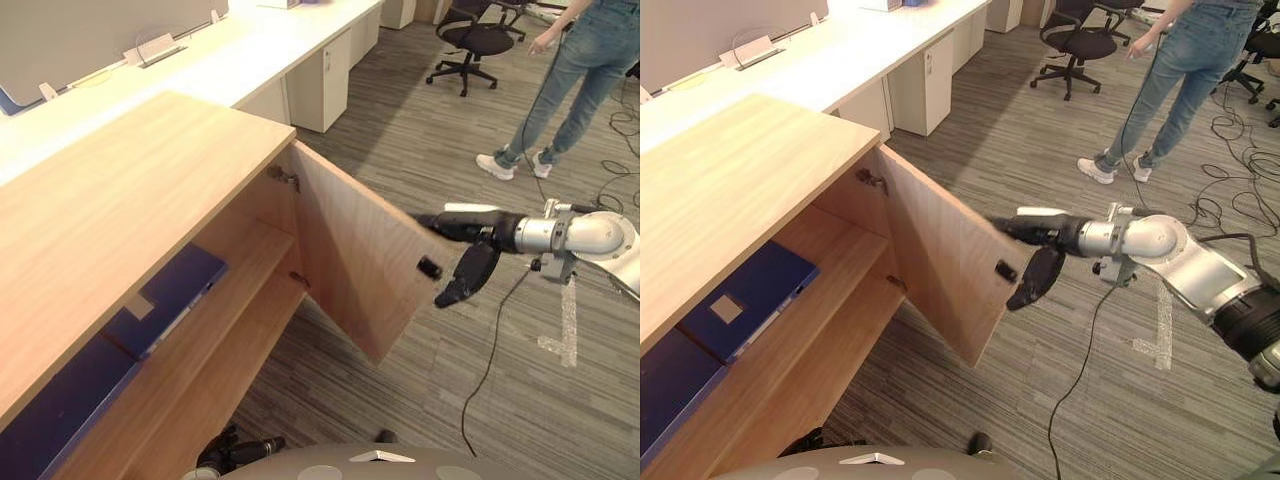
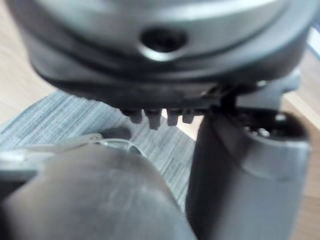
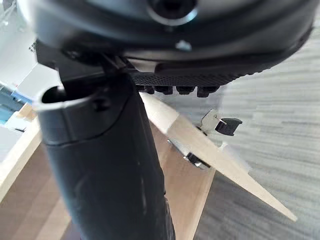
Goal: Walk over to the cabinet, pick up the folder, carry it to the office cabinet, place the folder inside the office cabinet, then close the office cabinet door
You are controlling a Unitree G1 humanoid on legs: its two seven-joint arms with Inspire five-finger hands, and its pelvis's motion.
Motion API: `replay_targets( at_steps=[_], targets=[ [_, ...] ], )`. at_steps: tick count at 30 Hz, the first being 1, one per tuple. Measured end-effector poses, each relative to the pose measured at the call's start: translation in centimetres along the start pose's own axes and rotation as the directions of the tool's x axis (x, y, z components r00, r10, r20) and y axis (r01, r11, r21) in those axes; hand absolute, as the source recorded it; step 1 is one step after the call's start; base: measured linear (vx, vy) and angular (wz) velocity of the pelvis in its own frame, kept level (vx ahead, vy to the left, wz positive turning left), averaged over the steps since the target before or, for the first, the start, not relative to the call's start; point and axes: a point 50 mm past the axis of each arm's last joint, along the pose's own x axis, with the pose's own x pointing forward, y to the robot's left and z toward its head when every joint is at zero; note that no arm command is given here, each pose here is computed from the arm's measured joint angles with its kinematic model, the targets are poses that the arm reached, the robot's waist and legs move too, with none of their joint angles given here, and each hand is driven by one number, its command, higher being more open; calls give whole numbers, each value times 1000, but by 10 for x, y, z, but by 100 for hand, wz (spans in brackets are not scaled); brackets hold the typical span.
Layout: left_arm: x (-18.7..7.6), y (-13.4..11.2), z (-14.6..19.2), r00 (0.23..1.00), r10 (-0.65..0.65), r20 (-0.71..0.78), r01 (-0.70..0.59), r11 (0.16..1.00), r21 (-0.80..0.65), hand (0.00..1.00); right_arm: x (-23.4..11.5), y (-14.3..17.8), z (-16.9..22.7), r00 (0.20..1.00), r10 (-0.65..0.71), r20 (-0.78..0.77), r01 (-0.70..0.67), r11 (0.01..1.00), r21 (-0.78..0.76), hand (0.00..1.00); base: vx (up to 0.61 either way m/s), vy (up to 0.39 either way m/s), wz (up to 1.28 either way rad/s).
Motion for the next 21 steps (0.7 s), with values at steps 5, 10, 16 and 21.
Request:
replay_targets(
  at_steps=[5,10,16,21],
  targets=[
    [4,3,18,999,3,44,-3,1000,10,100,12,55,1,968,249,45,-252,964,88,100,35,25,-11],
    [5,9,27,997,27,70,-26,1000,-17,100,6,94,19,878,463,118,-474,876,90,100,34,27,-12],
    [7,11,34,996,29,87,-30,1000,10,100,2,102,26,853,499,151,-516,851,100,100,1,27,-12],
    [7,10,35,996,29,88,-30,999,12,100,2,102,26,857,492,154,-509,854,107,100,5,9,3]
  ],
)
